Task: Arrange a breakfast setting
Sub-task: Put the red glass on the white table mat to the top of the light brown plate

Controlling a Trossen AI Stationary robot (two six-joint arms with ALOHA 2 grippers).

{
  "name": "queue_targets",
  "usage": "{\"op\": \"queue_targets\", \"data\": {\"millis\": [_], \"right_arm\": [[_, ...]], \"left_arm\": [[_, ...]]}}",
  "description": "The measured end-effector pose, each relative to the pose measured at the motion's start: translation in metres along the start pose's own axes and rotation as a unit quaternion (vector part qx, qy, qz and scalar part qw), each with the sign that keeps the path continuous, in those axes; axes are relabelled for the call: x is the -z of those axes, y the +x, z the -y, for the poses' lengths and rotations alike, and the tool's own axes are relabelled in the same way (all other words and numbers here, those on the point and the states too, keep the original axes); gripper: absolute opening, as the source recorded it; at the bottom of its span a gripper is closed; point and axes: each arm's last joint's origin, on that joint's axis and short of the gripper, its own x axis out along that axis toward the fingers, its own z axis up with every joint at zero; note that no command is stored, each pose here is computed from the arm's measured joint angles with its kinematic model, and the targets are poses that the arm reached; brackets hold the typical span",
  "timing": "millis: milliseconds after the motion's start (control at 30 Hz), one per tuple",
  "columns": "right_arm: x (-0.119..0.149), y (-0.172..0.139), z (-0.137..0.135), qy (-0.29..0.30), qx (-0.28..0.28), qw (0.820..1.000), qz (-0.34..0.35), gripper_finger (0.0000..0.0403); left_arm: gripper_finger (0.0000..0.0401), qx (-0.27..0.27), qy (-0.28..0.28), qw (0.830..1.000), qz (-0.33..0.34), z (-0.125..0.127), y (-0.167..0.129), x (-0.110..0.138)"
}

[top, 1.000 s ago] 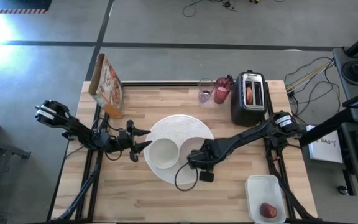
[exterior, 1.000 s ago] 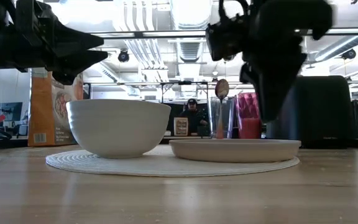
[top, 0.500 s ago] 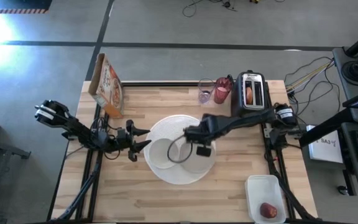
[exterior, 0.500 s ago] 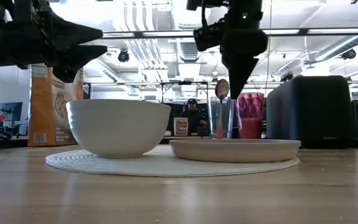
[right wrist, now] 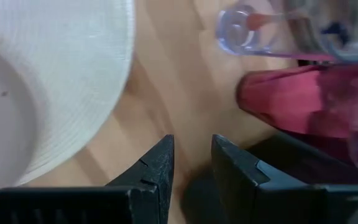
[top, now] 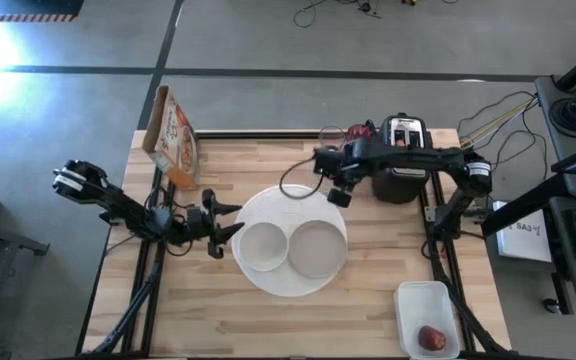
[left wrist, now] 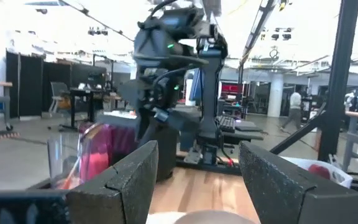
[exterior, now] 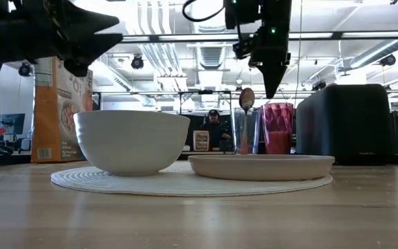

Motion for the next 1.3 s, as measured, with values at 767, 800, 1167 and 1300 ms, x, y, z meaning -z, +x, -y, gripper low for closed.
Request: {"op": "queue_targets", "data": {"millis": [767, 800, 1167, 1300], "right_arm": [[0.009, 0.019, 0.114, 0.141, 0.032, 0.989, -0.029, 0.0084], [0.009, 0.020, 0.114, 0.140, 0.032, 0.989, -0.031, 0.0084], [0.000, 0.034, 0.113, 0.077, 0.028, 0.996, -0.031, 0.0079], [-0.003, 0.040, 0.112, 0.049, 0.025, 0.998, -0.034, 0.0077]], "left_arm": [[0.0208, -0.003, 0.007, 1.000, 0.027, 0.002, 0.004, -0.013], [0.0208, -0.003, 0.005, 1.000, 0.027, 0.002, 0.004, -0.013], [0.0208, -0.003, 0.004, 1.000, 0.026, 0.002, 0.004, -0.012], [0.0208, -0.003, -0.003, 1.000, 0.026, 0.002, 0.004, -0.012]]}}
